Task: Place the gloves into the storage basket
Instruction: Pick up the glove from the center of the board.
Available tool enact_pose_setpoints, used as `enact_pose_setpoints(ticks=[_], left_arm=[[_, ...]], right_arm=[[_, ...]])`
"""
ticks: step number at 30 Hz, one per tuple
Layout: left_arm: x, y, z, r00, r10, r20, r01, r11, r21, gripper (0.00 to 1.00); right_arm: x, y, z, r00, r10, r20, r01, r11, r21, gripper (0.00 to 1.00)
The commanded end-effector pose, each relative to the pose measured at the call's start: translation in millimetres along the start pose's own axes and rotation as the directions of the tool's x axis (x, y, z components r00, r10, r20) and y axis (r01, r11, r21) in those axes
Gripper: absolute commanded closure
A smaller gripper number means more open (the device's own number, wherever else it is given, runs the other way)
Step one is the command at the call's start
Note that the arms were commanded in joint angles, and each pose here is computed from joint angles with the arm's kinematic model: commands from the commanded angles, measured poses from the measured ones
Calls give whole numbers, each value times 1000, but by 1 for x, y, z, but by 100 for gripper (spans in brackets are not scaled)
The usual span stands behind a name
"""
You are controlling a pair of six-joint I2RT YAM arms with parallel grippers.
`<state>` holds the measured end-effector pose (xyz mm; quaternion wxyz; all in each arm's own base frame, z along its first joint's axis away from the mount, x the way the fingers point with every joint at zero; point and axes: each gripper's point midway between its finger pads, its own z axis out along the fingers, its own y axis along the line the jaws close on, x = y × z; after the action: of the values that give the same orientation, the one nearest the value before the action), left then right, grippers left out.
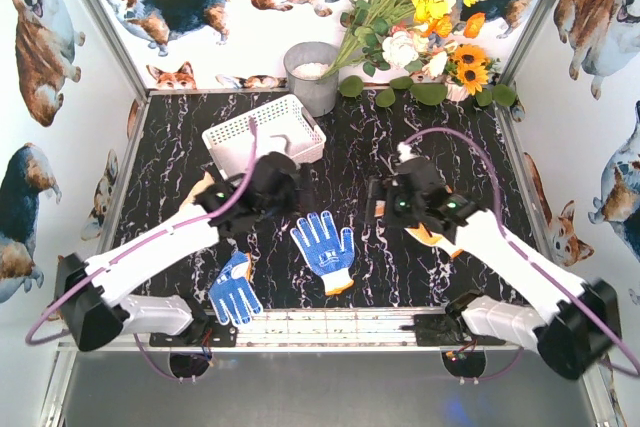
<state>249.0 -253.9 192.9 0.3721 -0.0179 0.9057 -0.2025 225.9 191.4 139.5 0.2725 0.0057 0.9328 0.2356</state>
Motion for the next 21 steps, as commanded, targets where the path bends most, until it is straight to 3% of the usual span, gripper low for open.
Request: enact_pose_setpoints(ticks=[1,6,9,13,21], left_arm=[[10,71,-13,998,1,-69,-15,977,-211,15],[33,120,-22,978,-172,-118,124,935,-333,16],[56,142,-32,965,-213,-156,130,897,-422,17],[85,173,-45,947,-227,-226,68,831,-552,30],[115,171,-23,920,-272,-283,93,852,-515,44]], right_arm=[[-10,-27,-21,998,-9,62,5,997,73,13],[-7,-43,-28,998,26,54,-31,994,103,12],[-1,-46,-25,998,46,34,-49,993,108,12],[5,-43,-17,996,90,16,-92,992,84,12],[5,-33,-10,992,126,-3,-126,991,35,13]])
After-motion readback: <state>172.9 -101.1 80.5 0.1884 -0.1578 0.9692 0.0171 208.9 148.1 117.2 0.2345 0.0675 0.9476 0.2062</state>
